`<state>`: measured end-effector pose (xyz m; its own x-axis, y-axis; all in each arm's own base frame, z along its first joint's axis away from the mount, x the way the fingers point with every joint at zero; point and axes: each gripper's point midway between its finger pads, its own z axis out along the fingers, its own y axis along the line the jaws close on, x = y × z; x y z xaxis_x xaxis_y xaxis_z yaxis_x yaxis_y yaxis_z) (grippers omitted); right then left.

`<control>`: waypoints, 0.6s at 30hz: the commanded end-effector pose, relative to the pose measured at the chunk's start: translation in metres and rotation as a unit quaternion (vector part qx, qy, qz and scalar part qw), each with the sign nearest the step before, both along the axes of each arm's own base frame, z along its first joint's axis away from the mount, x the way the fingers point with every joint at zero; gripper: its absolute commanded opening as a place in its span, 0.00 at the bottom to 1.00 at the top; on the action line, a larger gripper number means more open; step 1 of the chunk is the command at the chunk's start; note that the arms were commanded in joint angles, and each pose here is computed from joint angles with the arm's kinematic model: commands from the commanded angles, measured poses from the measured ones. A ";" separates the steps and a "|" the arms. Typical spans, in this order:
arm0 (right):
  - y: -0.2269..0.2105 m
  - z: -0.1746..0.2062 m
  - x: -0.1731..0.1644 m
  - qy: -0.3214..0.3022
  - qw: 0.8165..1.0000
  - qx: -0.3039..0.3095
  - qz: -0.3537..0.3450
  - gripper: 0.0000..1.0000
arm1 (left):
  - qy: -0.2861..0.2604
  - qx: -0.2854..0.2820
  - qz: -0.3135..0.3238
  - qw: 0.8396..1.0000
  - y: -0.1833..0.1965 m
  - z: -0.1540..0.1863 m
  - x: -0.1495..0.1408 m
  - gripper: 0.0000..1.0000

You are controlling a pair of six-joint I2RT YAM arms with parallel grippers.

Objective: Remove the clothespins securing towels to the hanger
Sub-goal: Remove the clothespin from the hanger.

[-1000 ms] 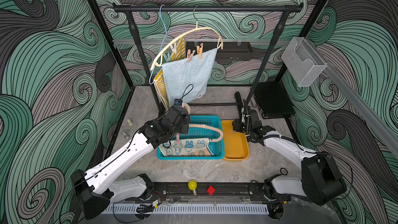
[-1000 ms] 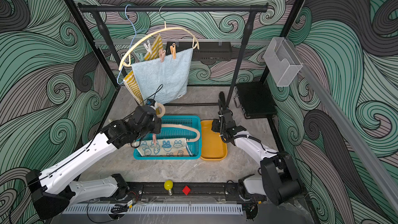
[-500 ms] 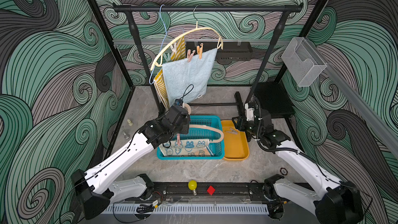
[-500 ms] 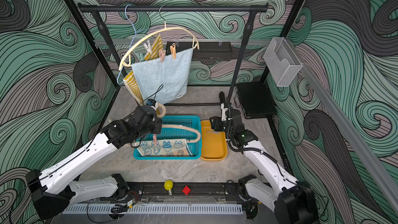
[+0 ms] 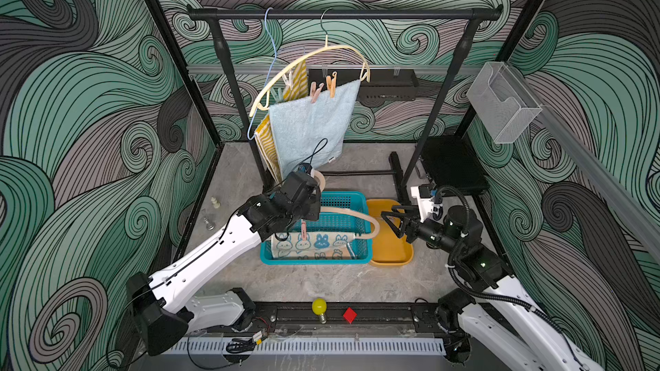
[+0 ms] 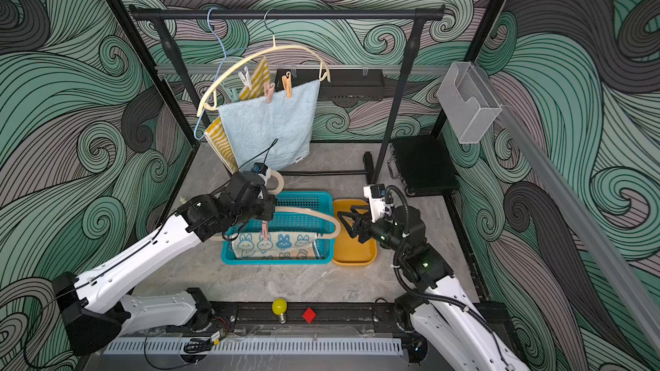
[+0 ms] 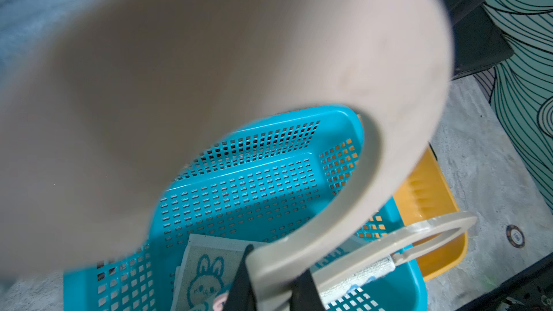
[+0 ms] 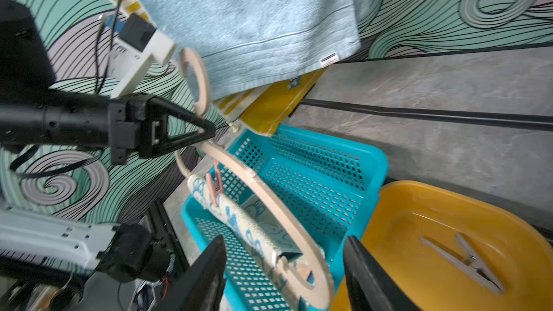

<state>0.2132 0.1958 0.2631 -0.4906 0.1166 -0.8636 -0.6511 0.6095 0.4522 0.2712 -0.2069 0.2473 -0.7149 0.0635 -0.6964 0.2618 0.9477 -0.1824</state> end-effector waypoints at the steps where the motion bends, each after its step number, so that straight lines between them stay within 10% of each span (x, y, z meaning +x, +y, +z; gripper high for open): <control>1: 0.020 0.010 -0.014 -0.029 0.998 -0.004 0.055 0.64 | -0.030 -0.041 -0.010 0.999 -0.012 0.031 0.003 0.00; 18: 0.102 -0.004 -0.022 -0.017 0.987 -0.049 0.152 0.66 | -0.026 -0.044 0.006 0.999 -0.014 0.036 0.006 0.00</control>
